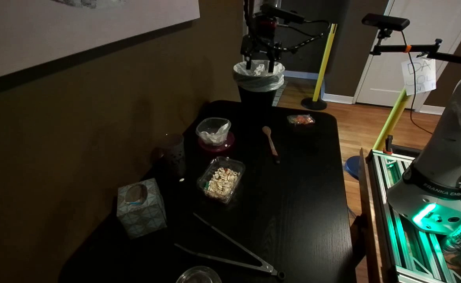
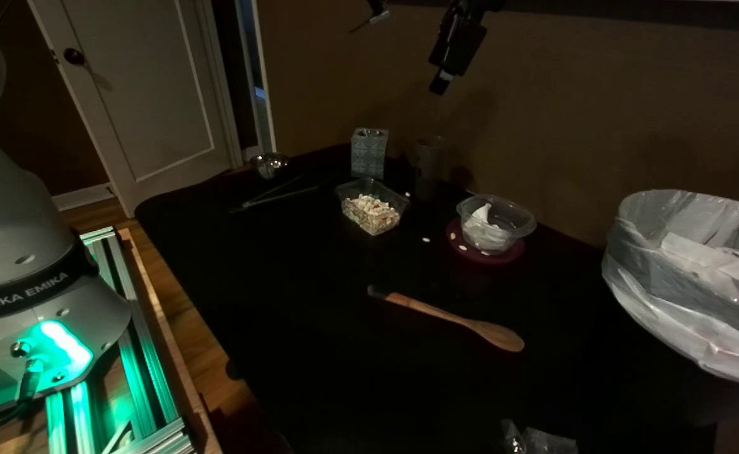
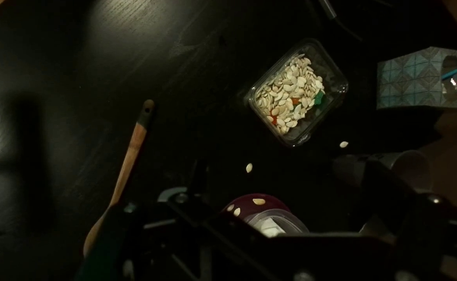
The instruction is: Remove the tissue from the lunchbox and put it on the table
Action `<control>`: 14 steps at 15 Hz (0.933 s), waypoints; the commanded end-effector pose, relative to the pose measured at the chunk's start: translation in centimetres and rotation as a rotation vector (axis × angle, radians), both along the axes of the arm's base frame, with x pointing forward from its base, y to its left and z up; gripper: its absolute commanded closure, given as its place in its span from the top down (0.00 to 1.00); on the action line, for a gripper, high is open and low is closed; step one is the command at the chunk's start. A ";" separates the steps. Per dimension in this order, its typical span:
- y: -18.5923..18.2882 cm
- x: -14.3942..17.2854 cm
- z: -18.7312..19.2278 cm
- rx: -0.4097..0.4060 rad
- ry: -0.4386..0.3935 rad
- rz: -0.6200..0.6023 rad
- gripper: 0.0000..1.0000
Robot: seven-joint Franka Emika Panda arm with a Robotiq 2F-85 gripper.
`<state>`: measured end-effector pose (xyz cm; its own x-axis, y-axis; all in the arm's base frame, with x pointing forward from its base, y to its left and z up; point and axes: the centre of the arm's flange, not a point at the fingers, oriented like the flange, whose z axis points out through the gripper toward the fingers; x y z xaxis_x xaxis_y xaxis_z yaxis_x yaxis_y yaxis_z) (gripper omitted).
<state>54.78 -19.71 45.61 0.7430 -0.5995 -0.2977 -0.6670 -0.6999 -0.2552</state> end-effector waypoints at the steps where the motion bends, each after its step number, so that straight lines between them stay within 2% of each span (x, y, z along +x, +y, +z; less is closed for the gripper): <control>1: 0.1 1.0 -3.6 -0.072 -0.043 0.048 1.00; 5: 2.2 2.7 -5.4 -0.301 -0.158 0.124 1.00; 6: 1.0 3.0 -4.2 -0.226 -0.125 0.102 1.00; 12: 1.0 3.1 -4.4 -0.239 -0.135 0.101 1.00; 14: 1.0 3.5 -3.9 -0.296 -0.272 0.156 1.00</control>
